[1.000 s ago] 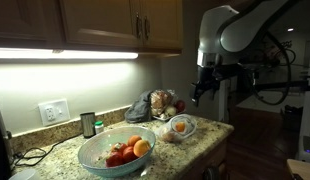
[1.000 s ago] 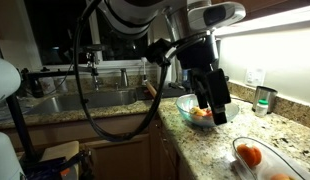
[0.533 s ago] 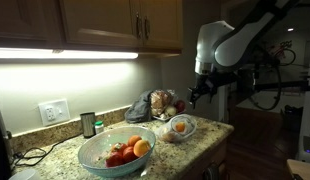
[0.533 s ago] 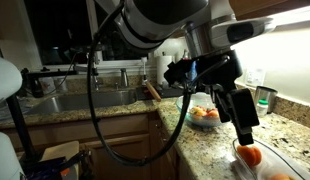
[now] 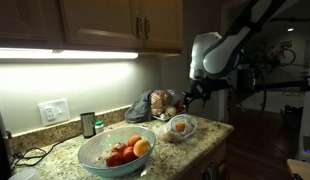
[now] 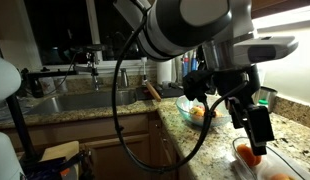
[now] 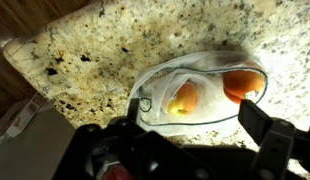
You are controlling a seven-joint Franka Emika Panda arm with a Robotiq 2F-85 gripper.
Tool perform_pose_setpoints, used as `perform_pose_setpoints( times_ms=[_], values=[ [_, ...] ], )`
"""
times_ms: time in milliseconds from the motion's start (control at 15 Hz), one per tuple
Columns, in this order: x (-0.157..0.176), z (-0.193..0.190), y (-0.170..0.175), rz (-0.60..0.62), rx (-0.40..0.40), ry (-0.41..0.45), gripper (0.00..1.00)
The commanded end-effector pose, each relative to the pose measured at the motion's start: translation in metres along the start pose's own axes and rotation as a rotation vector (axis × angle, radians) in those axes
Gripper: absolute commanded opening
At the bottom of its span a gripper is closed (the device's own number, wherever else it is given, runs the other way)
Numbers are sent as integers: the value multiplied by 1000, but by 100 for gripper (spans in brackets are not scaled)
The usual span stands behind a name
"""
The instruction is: Move a fruit from the bag to the bowl
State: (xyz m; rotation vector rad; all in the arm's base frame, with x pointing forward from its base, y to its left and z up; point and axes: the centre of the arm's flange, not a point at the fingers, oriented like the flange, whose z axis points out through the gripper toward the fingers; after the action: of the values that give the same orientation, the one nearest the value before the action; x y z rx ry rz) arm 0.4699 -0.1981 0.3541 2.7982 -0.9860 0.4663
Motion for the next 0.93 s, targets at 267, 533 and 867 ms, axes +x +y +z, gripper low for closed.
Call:
perform_pose_setpoints(
  times_ms=[267,533,867],
  values=[
    [14,27,-18,37,30,-31,100],
    [26,42,-21,40,8,-24,100],
    [40,58,-24,47,-14,-24,100]
  ],
)
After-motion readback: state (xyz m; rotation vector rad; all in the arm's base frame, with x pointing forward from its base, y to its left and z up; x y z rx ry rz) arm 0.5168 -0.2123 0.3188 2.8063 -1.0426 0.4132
